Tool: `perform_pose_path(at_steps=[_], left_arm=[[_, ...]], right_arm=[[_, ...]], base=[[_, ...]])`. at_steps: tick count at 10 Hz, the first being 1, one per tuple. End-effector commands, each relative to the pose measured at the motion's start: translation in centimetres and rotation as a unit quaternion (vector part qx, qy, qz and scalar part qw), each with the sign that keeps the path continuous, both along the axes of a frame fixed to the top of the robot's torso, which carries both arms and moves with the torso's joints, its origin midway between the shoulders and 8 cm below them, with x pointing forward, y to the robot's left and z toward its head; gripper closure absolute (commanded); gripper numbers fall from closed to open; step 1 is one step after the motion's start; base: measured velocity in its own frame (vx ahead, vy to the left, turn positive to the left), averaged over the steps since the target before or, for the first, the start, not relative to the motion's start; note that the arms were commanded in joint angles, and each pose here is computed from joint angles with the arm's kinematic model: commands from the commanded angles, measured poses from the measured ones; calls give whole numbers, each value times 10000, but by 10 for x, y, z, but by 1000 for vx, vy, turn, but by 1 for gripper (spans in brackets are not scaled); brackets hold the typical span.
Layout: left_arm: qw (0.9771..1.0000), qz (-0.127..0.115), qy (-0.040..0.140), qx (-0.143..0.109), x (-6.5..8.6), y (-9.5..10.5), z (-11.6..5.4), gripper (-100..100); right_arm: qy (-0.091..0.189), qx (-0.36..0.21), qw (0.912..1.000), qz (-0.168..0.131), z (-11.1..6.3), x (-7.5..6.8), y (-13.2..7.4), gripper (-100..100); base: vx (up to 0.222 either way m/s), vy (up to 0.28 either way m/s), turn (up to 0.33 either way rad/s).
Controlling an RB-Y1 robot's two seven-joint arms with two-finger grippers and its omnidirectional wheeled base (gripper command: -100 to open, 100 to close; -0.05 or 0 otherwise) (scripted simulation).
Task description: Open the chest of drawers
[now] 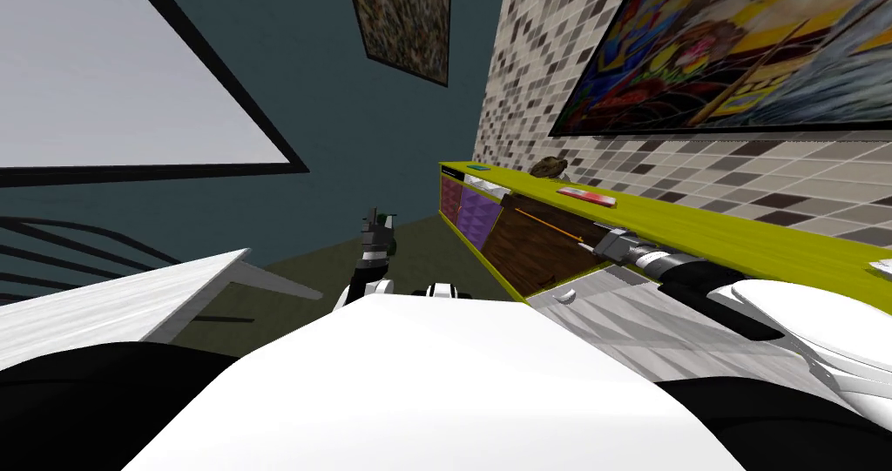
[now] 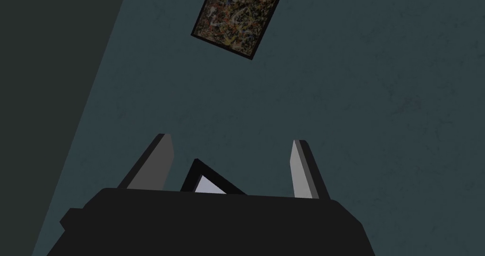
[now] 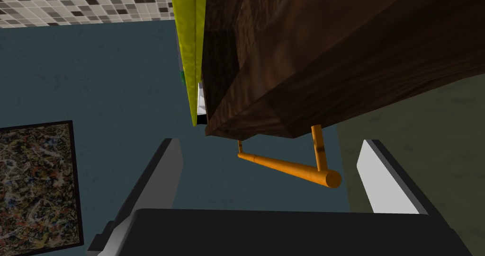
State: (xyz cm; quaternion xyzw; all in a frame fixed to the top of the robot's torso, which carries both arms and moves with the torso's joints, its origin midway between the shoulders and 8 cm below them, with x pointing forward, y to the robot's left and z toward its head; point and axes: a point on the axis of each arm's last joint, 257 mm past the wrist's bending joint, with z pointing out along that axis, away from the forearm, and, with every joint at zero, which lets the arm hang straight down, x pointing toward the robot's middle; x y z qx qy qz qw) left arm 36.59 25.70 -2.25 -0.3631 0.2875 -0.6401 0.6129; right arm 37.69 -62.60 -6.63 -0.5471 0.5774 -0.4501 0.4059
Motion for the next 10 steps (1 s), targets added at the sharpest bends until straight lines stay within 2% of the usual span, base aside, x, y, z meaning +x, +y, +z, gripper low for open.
perform_pose_path(at_steps=[1,2,3,4,5,6,10], left_arm=[[10000,1,1,0,0,0,0,0],[10000,0,0,0,0,0,0,0],[10000,0,0,0,0,0,0,0],[10000,1,1,0,0,0,0,0],[10000,0,0,0,0,0,0,0],[10000,1,1,1,0,0,0,0],[10000,1,1,1,0,0,0,0]], right_arm=[[-27,19,9997,-224,10,-17,-29,-100],[-12,40,9996,-290,12,-26,-39,-100],[-49,35,9993,-369,16,-29,-46,-100],[-78,55,9986,-511,23,-42,-62,-100],[-21,66,9990,-431,17,-35,-53,-100],[-7,73,9990,-440,16,-37,-55,0],[29,91,9990,-435,12,-38,-54,0]], base=[[-49,40,191],[-65,73,295],[-50,60,140],[-48,50,190],[-20,17,43],[0,0,0],[0,0,0]])
